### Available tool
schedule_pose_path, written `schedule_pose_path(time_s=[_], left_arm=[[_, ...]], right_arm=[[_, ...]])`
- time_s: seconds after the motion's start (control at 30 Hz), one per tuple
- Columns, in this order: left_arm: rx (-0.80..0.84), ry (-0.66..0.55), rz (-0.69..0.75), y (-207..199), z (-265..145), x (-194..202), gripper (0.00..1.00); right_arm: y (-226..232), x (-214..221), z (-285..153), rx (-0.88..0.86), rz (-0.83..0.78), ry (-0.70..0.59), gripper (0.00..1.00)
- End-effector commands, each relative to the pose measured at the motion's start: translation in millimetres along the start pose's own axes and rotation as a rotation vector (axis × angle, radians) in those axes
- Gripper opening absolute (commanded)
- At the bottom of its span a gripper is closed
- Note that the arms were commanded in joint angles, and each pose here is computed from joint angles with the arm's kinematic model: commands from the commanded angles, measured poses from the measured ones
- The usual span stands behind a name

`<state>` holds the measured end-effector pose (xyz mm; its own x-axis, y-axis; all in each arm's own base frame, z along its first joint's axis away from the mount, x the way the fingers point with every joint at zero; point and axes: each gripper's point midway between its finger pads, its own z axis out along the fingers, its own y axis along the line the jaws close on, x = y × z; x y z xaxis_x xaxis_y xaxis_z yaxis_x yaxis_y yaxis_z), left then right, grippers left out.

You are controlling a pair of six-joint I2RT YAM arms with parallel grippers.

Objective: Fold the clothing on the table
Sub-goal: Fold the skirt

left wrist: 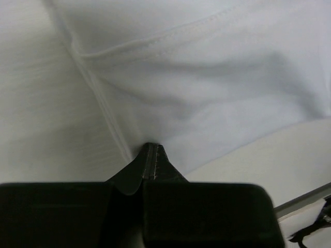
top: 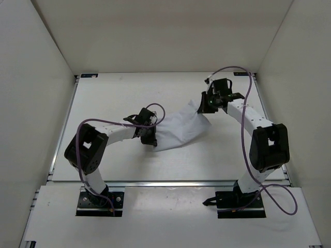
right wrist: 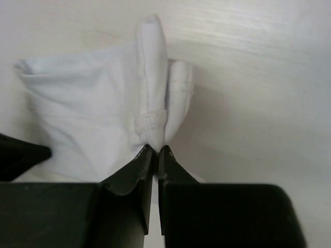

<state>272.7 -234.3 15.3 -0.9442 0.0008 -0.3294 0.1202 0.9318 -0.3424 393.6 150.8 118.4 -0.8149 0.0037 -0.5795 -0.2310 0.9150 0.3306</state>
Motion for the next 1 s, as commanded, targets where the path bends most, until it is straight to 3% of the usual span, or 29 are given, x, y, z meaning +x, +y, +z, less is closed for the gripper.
schedule_pose_path(time_s=[0.0, 0.1, 0.43, 0.8, 0.87, 0.93, 0.97], left_arm=[[0.065, 0.024, 0.002, -27, 12, 0, 0.00], [0.095, 0.008, -0.021, -34, 16, -8, 0.00], [0.135, 0.042, -0.093, -13, 24, 1, 0.00], [0.170, 0.038, -0.133, -2, 18, 4, 0.00], [0.172, 0.037, -0.145, 1, 18, 4, 0.00], [0.177, 0.034, -0.157, 3, 17, 3, 0.00], [0.184, 0.040, -0.153, 1, 15, 5, 0.00]], right_arm=[[53, -21, -17, -0.114, -0.086, -0.036, 0.00], [100, 1, -3, -0.196, -0.113, 0.002, 0.00], [184, 49, 24, -0.395, -0.083, 0.114, 0.00], [218, 60, 64, -0.406, -0.098, 0.181, 0.00], [220, 53, 64, -0.399, -0.084, 0.178, 0.10], [221, 46, 56, -0.399, -0.075, 0.179, 0.37], [225, 41, 52, -0.407, -0.073, 0.164, 0.45]])
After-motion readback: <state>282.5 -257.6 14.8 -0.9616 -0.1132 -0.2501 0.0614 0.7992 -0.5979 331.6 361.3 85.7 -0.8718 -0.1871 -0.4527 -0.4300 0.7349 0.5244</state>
